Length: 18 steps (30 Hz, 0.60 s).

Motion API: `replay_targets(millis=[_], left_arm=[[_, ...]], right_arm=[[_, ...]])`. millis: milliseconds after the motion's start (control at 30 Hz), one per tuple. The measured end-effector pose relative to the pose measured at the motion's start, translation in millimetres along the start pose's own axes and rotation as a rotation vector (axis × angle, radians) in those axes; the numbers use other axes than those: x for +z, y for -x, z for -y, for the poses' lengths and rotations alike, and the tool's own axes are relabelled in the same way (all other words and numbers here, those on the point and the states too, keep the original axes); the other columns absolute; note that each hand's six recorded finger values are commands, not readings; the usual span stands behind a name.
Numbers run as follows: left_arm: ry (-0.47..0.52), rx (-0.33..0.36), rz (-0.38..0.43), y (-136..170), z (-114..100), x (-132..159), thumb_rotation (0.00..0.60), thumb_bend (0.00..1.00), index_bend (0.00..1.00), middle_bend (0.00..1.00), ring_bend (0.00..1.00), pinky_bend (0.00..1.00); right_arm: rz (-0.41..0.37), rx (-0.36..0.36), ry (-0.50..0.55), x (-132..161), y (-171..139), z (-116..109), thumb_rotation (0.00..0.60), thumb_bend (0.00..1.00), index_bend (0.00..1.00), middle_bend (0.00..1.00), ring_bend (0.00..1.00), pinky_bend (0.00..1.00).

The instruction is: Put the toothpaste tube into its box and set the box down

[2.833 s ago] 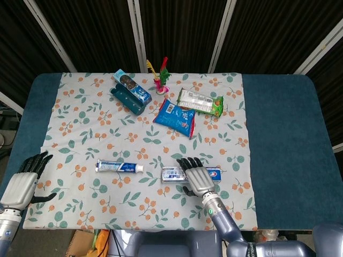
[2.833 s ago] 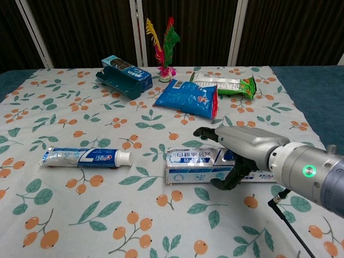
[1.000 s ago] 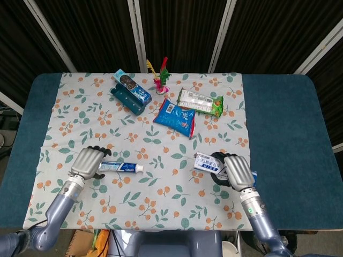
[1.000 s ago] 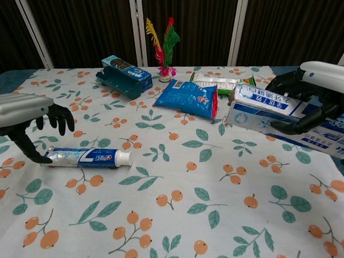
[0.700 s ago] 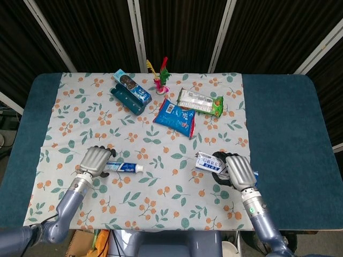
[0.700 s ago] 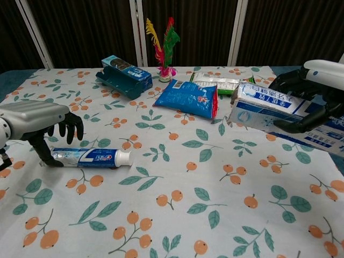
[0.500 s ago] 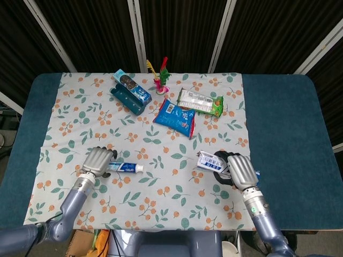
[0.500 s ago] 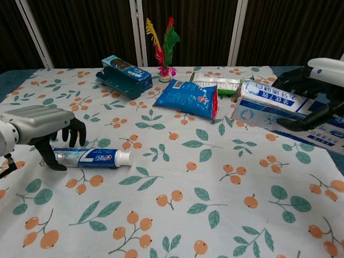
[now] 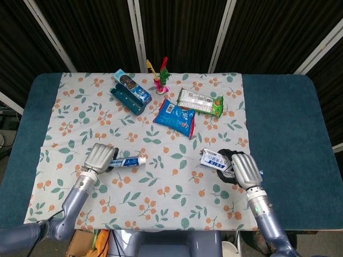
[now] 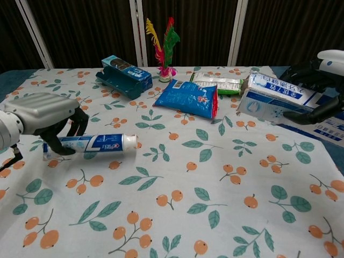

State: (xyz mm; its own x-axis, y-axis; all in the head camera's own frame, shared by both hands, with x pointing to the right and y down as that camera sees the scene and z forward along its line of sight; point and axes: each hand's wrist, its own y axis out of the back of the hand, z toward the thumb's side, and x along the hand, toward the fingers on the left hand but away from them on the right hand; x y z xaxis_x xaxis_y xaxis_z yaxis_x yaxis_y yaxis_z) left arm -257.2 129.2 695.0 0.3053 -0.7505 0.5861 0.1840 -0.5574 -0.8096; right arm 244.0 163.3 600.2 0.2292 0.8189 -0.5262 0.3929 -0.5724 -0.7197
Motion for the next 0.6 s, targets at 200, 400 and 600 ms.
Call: replay_targets(millis=[200,400,600], left_arm=[[-0.093,0.159,0.087,-14,-61,-7,0.6,0.45,0.69,0.75,0.67,0.65],[-0.218,0.331,0.205,-28,-139,-5,0.6,0.45,0.69,0.75,0.67,0.65],[-0.28,0.423,0.352,-32,-187,19,0.6,0.45,0.69,0.75,0.67,0.65]], right_arm=[[-0.012,-0.009,0.022,7,0,-4,0.6,0.36,0.41,0.51,0.43,0.4],[-0.028,-0.009,0.06,19,1,-4,0.6,0.36,0.41,0.51,0.43,0.42],[-0.029,-0.011,0.1,32,3,-3,0.6,0.36,0.41,0.51,0.43,0.42]])
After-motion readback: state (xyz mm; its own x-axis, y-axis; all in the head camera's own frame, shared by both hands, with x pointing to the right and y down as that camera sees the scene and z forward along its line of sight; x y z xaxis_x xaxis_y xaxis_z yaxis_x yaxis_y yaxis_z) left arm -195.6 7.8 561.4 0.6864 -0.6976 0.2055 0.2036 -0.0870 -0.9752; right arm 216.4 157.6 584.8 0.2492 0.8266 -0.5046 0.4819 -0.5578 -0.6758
